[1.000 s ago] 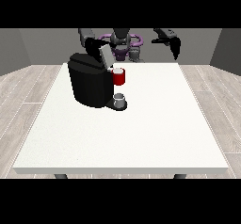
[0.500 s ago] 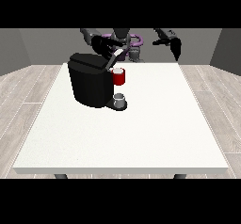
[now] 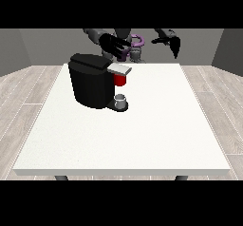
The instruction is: Insert the coffee pod into the coffee machine and close the lid
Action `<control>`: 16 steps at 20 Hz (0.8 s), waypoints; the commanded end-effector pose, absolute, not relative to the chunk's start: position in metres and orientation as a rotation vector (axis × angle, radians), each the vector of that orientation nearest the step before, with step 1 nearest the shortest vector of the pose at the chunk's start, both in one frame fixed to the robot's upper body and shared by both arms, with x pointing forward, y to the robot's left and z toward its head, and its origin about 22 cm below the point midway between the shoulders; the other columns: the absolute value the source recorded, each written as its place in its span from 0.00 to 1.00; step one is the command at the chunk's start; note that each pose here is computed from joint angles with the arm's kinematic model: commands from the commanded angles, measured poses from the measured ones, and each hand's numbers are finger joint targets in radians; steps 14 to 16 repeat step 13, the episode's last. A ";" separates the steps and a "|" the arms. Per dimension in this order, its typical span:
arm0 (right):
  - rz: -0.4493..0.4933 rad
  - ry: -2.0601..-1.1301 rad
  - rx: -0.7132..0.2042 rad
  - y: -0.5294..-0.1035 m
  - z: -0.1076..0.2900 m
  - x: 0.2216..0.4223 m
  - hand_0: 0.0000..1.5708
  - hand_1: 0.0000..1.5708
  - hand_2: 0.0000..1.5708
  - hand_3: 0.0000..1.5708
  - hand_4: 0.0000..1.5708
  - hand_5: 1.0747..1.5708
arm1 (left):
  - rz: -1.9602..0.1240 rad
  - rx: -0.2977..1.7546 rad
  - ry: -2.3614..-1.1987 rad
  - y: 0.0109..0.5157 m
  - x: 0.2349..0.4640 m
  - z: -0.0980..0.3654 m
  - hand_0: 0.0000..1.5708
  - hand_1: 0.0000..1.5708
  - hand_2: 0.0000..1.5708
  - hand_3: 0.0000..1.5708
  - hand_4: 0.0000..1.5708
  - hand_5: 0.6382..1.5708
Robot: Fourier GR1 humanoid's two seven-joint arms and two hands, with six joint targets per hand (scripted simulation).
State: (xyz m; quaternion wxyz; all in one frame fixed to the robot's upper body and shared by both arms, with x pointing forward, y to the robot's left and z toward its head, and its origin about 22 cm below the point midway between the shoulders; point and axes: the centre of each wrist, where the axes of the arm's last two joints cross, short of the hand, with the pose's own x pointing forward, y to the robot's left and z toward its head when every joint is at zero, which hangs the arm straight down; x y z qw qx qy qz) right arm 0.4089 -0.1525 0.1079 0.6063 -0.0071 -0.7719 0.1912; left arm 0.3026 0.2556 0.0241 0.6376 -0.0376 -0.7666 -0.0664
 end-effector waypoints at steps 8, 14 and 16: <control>0.431 -1.811 0.247 -0.138 0.056 0.371 0.00 0.00 0.00 0.00 0.18 1.00 | -0.087 -0.076 -1.692 0.250 0.274 -0.013 0.00 0.00 0.00 0.00 0.12 1.00; 0.270 -1.686 0.278 -0.140 0.016 0.329 0.00 0.00 0.00 0.00 0.10 1.00 | -0.044 -0.024 -1.641 0.278 0.273 -0.025 0.00 0.00 0.00 0.00 0.12 1.00; 0.270 -1.686 0.278 -0.140 0.016 0.329 0.00 0.00 0.00 0.00 0.10 1.00 | -0.044 -0.024 -1.641 0.278 0.273 -0.025 0.00 0.00 0.00 0.00 0.12 1.00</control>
